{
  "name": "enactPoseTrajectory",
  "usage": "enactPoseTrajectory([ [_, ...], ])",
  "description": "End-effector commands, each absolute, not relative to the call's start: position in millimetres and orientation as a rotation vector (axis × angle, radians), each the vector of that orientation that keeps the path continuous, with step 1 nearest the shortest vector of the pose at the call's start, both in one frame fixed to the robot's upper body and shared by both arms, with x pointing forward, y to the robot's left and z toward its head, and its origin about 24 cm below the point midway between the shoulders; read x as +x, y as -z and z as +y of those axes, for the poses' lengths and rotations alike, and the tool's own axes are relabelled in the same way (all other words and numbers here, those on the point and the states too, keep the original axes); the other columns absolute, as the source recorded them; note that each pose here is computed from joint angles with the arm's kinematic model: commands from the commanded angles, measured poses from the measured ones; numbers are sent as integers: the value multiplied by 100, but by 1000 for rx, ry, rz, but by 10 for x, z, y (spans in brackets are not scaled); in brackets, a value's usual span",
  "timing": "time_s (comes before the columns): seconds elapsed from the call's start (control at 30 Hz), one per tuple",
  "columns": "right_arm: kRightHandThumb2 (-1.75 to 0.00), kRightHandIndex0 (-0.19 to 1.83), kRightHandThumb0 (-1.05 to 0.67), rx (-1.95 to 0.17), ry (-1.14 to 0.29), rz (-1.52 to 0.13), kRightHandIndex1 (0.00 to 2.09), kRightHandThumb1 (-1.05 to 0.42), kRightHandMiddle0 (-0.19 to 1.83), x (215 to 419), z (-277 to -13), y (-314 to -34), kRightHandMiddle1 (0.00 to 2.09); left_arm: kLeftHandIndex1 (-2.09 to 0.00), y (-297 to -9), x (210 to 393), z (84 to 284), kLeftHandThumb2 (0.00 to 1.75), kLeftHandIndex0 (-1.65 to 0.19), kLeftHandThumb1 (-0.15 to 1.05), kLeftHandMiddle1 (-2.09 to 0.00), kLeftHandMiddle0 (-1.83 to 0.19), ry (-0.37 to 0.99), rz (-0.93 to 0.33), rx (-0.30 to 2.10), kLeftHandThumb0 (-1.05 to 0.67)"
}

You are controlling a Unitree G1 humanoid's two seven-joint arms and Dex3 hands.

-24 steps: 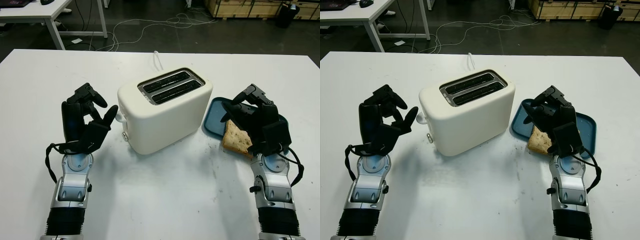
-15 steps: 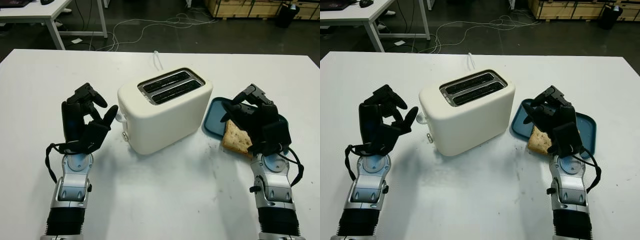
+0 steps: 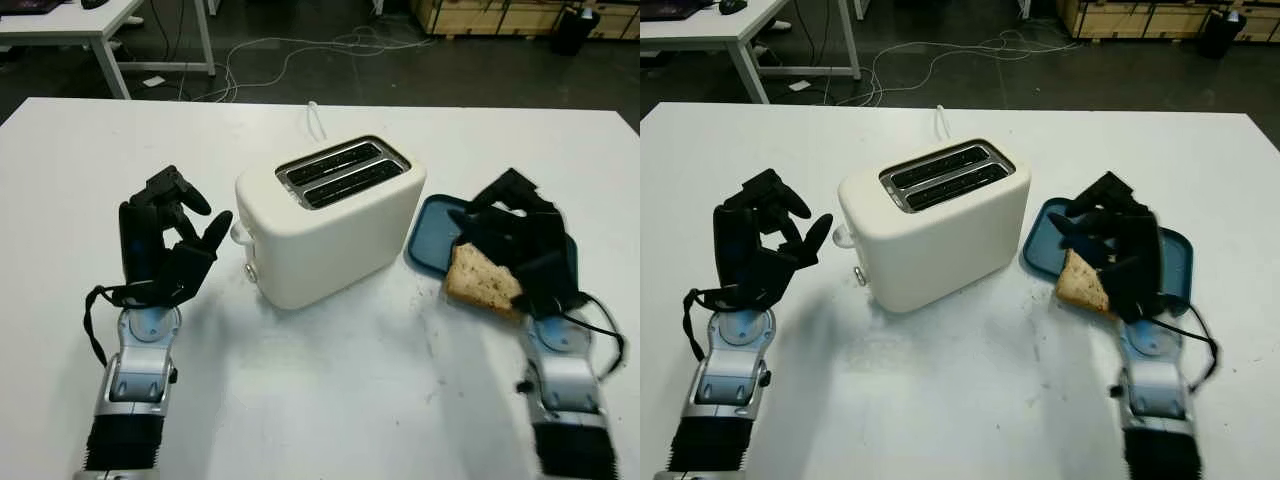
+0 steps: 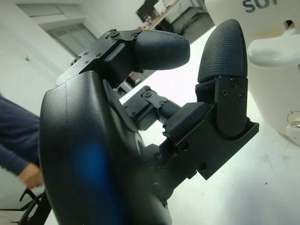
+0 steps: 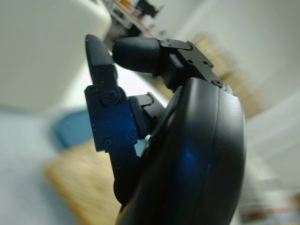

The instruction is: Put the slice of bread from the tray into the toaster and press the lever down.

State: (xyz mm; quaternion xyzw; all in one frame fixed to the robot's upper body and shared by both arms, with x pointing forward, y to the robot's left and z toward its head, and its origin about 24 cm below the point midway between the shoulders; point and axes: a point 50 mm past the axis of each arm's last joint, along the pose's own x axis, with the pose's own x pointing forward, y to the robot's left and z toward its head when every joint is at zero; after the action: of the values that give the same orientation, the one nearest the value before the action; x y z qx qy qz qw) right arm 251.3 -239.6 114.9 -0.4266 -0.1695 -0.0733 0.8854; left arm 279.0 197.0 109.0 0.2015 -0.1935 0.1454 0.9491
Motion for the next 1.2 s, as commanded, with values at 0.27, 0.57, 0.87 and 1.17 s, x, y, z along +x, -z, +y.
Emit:
enactPoseTrajectory([
  [0.27,-15,0,-81,-1630,-59,-147,104,-92,37,2083,-2366,-1037,2,-175,-1103,2774,1984,97,-80,29,-174,-115,-293,-404,413,-72],
  [0.57,-13,0,-96,-1788,-131,2,31,-92,10,2028,-2345,-869,1,-174,-1120,2785,1989,97,-80,30,-174,-114,-294,-412,410,-74],
  [0.87,-11,0,-74,-1928,-100,37,39,-92,14,2098,-2407,-561,3,-175,-1138,2787,1989,95,-80,31,-174,-114,-293,-414,414,-74],
  [1.17,-75,0,-14,-1975,-30,21,107,-73,33,2186,-2538,-373,17,-174,-1136,2784,1979,96,-79,30,-174,-113,-286,-427,421,-73],
])
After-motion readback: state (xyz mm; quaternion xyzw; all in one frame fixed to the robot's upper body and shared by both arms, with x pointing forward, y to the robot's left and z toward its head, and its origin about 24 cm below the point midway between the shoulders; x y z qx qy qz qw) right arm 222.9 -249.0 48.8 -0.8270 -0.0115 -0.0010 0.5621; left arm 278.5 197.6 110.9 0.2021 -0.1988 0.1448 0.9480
